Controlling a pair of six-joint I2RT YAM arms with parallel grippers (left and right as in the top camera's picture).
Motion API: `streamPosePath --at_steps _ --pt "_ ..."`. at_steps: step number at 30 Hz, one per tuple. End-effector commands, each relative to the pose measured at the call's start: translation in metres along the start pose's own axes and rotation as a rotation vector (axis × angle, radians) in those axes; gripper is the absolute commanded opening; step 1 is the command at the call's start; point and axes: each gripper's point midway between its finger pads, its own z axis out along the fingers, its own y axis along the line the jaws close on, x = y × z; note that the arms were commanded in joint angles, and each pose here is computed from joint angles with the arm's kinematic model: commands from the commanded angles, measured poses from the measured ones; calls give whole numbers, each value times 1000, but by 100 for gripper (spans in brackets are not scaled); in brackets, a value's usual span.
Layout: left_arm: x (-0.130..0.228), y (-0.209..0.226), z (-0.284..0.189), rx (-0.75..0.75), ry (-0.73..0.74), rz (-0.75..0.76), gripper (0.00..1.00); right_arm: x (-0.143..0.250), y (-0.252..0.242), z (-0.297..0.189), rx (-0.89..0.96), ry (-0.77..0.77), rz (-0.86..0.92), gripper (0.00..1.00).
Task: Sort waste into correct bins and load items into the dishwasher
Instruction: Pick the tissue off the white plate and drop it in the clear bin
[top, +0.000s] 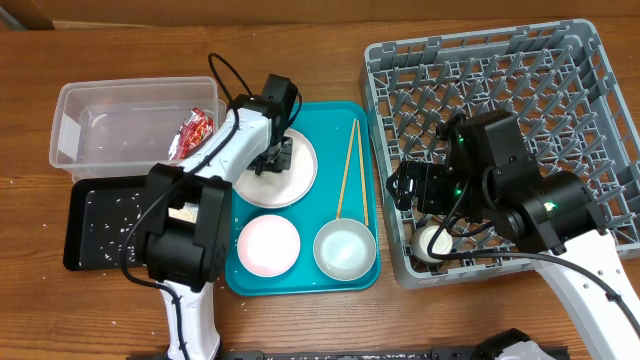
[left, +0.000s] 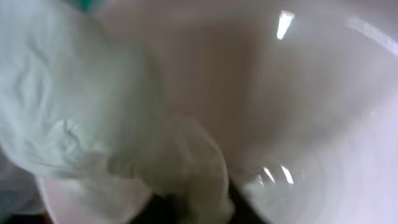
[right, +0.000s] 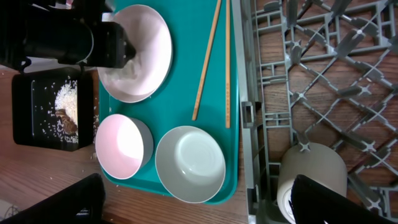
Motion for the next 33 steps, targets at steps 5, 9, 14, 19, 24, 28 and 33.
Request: streamPosePath --at_steps 5,9,14,19,24,28,33 --pt "-15 -2 -75 108 -26 -63 4 -3 4 -1 -10 -11 -6 97" --pt "-45 46 -149 81 -208 -161 4 -3 4 -1 -9 -9 -5 97" --pt "-55 121 -158 -46 -282 -328 4 -2 3 -1 -8 -8 -5 97" --pt "-62 161 -125 -47 -253 -433 26 -2 3 -1 -8 -8 -5 97" --pt "-63 152 -122 121 -226 -426 80 -1 2 -1 -4 0 -3 98" --pt "-56 144 -160 185 -239 -417 79 0 2 -1 -3 1 -3 100" --pt "-8 131 -219 216 -198 -387 77 0 2 -1 -2 3 -3 100"
